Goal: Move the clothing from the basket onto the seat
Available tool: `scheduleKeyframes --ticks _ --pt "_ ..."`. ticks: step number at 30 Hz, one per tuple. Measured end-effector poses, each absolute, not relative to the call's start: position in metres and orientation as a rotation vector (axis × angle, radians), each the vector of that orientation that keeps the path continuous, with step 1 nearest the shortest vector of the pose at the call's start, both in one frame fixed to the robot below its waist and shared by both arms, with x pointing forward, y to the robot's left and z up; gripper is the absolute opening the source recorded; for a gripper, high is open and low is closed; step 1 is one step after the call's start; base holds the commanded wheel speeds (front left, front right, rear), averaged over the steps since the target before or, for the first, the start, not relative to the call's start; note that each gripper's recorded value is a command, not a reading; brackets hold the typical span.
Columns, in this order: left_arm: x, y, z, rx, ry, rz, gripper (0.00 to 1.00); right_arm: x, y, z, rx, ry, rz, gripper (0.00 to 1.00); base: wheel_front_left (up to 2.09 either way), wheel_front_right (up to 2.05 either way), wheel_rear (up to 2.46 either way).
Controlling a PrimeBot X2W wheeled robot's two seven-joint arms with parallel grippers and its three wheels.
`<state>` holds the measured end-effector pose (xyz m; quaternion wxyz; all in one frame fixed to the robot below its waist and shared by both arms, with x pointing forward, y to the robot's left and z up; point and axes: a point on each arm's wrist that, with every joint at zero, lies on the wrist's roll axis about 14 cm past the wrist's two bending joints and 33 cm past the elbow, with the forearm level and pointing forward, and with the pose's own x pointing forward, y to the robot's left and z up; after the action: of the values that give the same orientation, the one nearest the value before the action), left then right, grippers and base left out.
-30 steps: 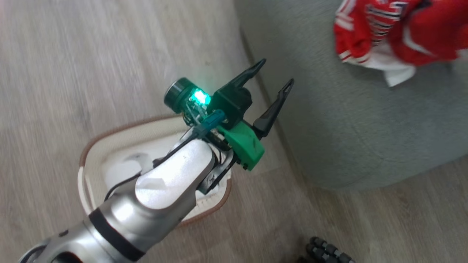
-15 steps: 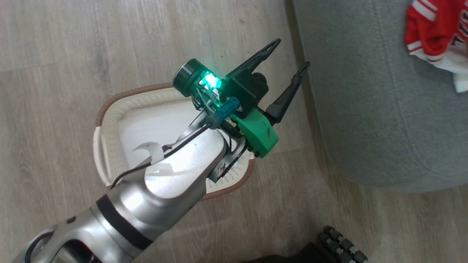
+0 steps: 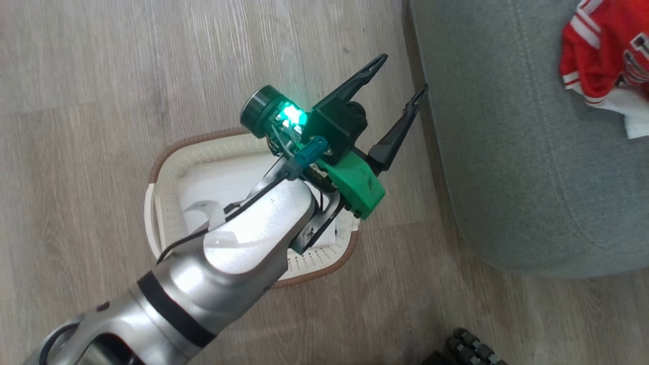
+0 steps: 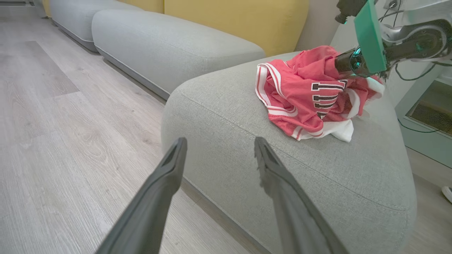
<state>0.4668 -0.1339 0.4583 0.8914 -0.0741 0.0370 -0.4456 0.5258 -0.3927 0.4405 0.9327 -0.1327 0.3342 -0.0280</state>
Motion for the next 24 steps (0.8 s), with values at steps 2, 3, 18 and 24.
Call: scheduleKeyframes --ticks 2,3,18,24 --pt "0.465 -0.134 0.463 -0.156 0.072 -0.924 1.0 0.522 -0.392 0.445 -0.266 0.692 -0.057 1.0 0.0 0.0 0.0" --pt "0.464 -0.134 0.465 -0.154 0.066 -0.924 1.0 0.519 -0.391 0.446 -0.266 0.701 -0.052 1.0 0.0 0.0 0.0" --pt "0.433 -0.128 0.5 -0.163 0.032 -0.916 1.0 0.458 -0.391 0.498 -0.249 0.735 -0.027 1.0 0.0 0.0 0.0" --pt "0.413 -0.121 0.522 -0.167 -0.003 -0.908 1.0 0.448 -0.382 0.554 -0.269 0.571 0.015 1.0 0.0 0.0 0.0"
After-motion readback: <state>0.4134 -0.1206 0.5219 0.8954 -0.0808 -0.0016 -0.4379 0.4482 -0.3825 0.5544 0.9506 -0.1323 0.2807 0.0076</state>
